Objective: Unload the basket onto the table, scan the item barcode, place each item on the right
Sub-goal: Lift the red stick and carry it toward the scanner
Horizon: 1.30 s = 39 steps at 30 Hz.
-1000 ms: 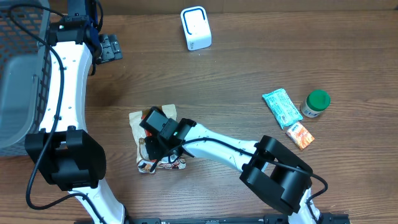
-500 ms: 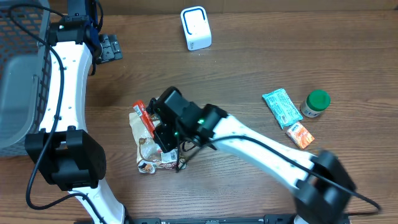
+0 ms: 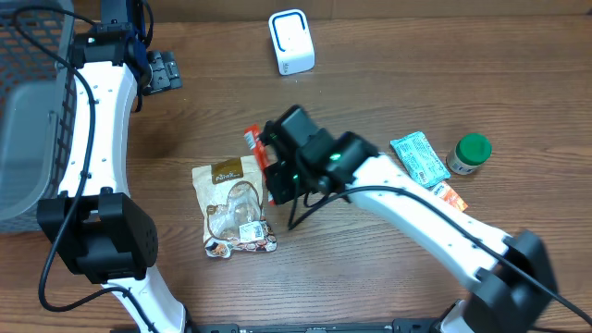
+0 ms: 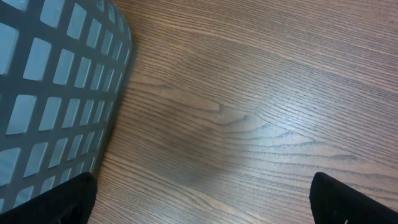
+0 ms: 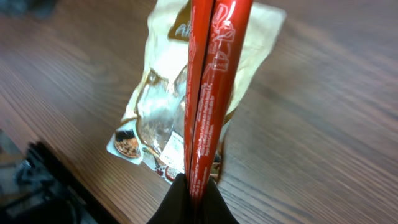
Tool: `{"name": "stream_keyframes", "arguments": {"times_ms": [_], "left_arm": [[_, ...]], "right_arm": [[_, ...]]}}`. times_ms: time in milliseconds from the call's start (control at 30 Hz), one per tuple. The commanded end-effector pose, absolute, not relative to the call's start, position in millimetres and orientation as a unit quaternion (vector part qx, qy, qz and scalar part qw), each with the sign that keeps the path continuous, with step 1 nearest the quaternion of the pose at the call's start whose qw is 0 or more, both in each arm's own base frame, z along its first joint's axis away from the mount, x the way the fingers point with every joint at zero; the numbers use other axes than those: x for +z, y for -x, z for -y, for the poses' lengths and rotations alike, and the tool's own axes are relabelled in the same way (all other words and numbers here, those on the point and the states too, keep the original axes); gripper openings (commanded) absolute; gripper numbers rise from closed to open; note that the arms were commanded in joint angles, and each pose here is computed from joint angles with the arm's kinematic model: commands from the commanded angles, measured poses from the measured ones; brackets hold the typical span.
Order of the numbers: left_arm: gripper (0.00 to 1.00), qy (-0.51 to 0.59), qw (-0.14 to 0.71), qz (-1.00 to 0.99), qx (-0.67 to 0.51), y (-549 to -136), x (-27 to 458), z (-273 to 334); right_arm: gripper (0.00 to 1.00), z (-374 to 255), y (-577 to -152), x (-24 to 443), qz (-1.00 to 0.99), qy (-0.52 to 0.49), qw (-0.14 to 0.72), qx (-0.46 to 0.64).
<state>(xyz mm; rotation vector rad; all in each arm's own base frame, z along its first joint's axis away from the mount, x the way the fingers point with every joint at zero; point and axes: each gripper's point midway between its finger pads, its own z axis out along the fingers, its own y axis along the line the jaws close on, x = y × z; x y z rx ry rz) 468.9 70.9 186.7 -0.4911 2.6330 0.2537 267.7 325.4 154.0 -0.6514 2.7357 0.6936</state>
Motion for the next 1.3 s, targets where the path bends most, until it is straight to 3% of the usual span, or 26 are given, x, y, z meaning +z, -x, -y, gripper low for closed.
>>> {"name": "stream_keyframes", "arguments": {"times_ms": [0, 367, 633, 1267], "left_arm": [[1.00, 0.169, 0.224, -0.955, 0.100, -469, 188, -72], [1.00, 0.169, 0.224, -0.955, 0.100, -469, 188, -72], [1.00, 0.169, 0.225, -0.954, 0.100, -469, 188, -72], [1.00, 0.169, 0.224, -0.955, 0.100, -469, 188, -72]], "right_arm": [[0.04, -307, -273, 225, -0.916, 0.207, 0.199, 0.281], [0.04, -269, -238, 298, -0.891, 0.201, 0.260, 0.314], [0.04, -254, -222, 303, -0.894, 0.202, 0.255, 0.307], [0.04, -209, -281, 291, -0.917, 0.120, 0.354, 0.138]]}}
